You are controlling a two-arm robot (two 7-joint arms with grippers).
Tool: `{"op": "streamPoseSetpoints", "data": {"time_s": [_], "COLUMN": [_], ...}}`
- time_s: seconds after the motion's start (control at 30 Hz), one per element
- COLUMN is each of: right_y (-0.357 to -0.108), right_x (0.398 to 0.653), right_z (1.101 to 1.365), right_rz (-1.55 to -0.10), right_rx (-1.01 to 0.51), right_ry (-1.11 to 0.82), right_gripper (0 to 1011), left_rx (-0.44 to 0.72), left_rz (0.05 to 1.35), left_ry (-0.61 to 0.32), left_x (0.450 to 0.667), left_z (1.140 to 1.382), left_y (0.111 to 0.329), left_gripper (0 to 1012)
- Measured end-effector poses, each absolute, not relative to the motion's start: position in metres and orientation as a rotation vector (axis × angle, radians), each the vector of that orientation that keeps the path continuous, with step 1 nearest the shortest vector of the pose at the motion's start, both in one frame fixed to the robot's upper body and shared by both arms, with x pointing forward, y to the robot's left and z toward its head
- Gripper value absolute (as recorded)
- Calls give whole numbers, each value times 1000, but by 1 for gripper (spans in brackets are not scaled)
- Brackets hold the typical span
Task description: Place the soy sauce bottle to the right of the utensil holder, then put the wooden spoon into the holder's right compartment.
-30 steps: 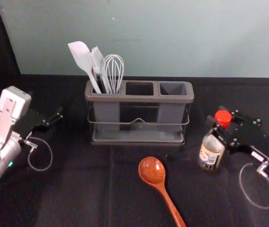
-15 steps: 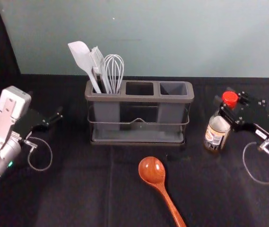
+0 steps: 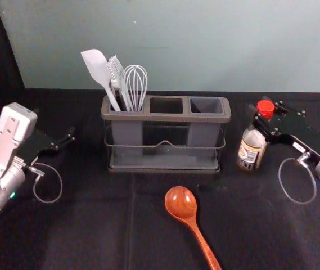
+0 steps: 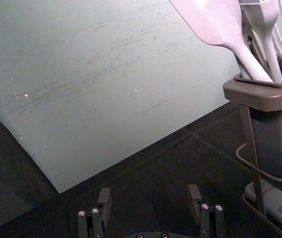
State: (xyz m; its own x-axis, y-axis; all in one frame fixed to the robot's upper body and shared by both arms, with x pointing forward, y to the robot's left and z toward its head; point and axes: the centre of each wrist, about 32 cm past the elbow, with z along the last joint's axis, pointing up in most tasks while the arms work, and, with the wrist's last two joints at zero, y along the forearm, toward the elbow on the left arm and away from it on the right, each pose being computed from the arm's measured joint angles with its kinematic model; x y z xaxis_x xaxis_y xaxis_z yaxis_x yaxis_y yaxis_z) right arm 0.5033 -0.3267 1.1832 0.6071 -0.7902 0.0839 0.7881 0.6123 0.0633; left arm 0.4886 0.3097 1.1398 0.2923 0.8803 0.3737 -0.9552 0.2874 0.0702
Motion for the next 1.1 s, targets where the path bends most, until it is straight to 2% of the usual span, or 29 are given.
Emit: {"op": "streamPoseSetpoints", "data": {"time_s": [1.1], "right_y": [-307], "right_x": [530], "right_z": [1173], "right_rz": [-929], "right_rx": [27], "right_ry": [-103], "right_gripper": [396], "left_rx": [304], "left_rz": [1248], "left_ry": [-285], "left_x": [489], "left_z": [1140], "left_y": [310], "left_gripper": [1005]}}
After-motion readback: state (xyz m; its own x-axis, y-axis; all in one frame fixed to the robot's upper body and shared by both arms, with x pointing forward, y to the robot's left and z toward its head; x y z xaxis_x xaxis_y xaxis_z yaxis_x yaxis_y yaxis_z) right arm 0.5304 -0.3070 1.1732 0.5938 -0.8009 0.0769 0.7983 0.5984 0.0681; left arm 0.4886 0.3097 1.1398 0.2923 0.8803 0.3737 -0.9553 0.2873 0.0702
